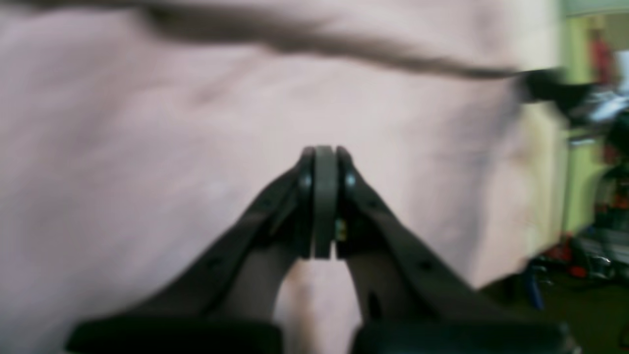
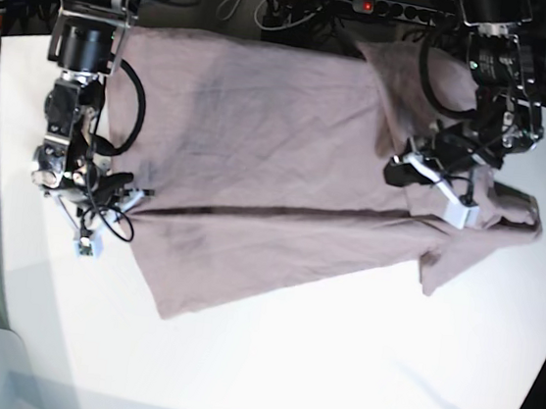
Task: Layout the t-shirt on the table in an organized manner, then fold the t-shirt properly
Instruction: 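Regrasp the shirt edge with the left gripper and pull it taut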
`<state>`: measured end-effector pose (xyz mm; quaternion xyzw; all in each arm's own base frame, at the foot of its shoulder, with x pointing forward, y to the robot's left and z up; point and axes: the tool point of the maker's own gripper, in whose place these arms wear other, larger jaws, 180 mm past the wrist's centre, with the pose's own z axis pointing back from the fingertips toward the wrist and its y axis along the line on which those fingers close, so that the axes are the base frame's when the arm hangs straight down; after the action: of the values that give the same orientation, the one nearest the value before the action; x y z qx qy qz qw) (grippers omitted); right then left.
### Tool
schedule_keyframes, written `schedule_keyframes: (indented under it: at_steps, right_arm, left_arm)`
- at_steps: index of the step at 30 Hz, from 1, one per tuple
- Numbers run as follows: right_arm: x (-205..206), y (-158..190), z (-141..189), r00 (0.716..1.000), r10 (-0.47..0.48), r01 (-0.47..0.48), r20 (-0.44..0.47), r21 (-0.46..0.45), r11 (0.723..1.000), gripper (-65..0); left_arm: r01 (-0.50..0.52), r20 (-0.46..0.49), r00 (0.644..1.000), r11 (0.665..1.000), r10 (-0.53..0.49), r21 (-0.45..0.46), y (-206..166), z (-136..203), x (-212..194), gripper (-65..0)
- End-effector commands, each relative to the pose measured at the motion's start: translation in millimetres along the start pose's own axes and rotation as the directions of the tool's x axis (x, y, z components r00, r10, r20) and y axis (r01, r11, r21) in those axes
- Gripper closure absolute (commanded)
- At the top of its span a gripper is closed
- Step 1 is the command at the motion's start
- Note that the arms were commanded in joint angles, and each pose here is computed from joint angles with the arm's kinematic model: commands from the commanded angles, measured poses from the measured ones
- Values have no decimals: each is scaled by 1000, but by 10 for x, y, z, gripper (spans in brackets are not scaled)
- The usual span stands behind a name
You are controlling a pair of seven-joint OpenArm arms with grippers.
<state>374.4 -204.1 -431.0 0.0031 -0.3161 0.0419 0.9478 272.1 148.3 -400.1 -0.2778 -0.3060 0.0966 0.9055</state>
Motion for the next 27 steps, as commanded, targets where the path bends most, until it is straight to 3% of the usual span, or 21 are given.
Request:
schedule_keyframes:
  at_steps: [1, 7, 11, 21, 24, 27]
  right_arm:
    - [-61, -120, 20, 999, 11, -12, -45, -37, 999, 0]
    - [-65, -242, 39, 999, 15, -18, -44, -58, 998, 0]
    - [8, -294, 53, 999, 19, -21, -33, -67, 998, 0]
    - [-4, -384, 79, 999, 25, -28, -41, -85, 996, 0]
    - [-2, -465, 103, 999, 26, -30, -42, -100, 995, 0]
    - [8, -678, 165, 999, -31, 27, -24, -135, 991, 0]
  left_arm:
    - [14, 48, 999, 1000, -15, 22, 63, 114, 135, 0]
    - [50, 85, 994, 972, -71, 229, 688, 546, 346, 0]
    - [14, 50, 998, 950, -31, 311, 1066, 644, 272, 0]
    - [-80, 24, 997, 923, 76, 377, 1540, 499, -100, 0]
    - [-59, 18, 998, 914, 57, 401, 1638, 620, -32, 0]
    - [-50, 31, 999, 900, 40, 432, 1752, 781, 33, 0]
